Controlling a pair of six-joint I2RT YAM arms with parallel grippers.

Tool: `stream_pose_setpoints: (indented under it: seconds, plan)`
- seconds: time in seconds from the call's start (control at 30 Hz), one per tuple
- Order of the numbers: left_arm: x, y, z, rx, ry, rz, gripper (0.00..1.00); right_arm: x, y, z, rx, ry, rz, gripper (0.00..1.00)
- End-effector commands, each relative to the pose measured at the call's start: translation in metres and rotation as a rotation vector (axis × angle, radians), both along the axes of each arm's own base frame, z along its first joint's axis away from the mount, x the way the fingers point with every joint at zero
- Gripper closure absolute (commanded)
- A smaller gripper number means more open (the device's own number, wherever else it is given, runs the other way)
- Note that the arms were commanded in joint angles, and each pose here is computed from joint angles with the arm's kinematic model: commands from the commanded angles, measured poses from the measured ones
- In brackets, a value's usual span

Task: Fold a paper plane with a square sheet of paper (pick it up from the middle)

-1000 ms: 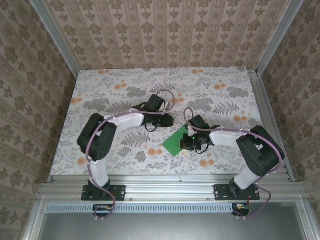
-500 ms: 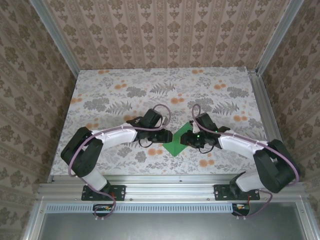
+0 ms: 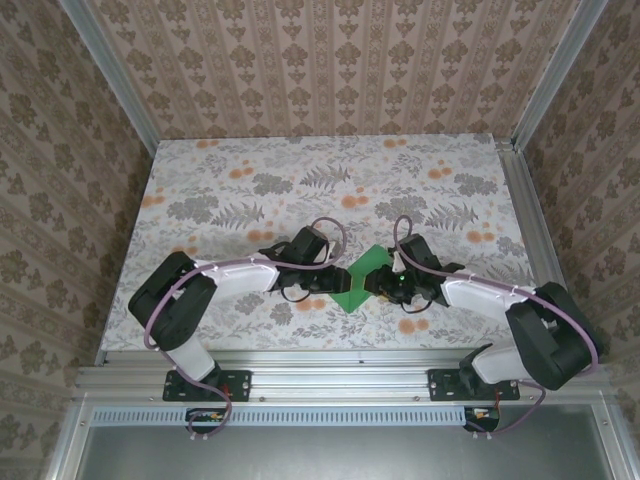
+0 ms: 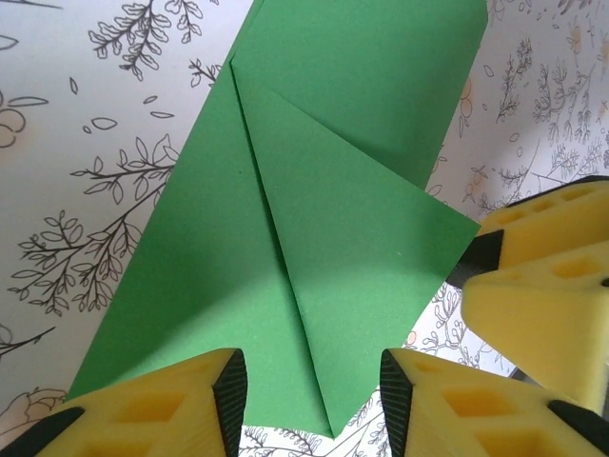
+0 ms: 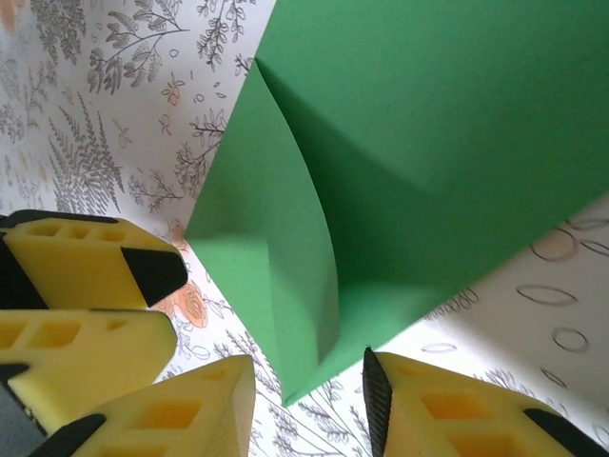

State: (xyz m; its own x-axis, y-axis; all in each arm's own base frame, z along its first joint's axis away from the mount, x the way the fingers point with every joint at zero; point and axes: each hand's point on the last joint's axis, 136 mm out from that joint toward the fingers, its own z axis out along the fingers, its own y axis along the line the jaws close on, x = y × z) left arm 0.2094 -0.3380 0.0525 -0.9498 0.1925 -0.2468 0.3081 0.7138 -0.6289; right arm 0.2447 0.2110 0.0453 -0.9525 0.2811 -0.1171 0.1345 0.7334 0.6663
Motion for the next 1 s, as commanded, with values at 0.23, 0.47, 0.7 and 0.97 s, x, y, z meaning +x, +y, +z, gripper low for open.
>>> stream_pose_setpoints:
  seconds: [0.23, 0.47, 0.7, 0.97]
  plan:
    - [-0.007, 0.014, 0.005, 0.007, -0.002, 0.012, 0.47, 0.016, 0.028, -0.007, 0.09, 0.014, 0.022, 0.68]
    - [-0.004, 0.026, 0.025, -0.044, -0.02, 0.058, 0.39, 0.022, 0.043, -0.009, 0.126, 0.003, 0.042, 0.87]
    - [0.006, 0.038, 0.045, -0.174, -0.001, 0.141, 0.37, 0.027, 0.051, 0.024, 0.18, -0.091, 0.083, 0.97]
    - [0.024, 0.05, 0.08, -0.292, -0.05, 0.247, 0.34, 0.026, 0.062, 0.072, 0.294, -0.206, 0.139, 1.0]
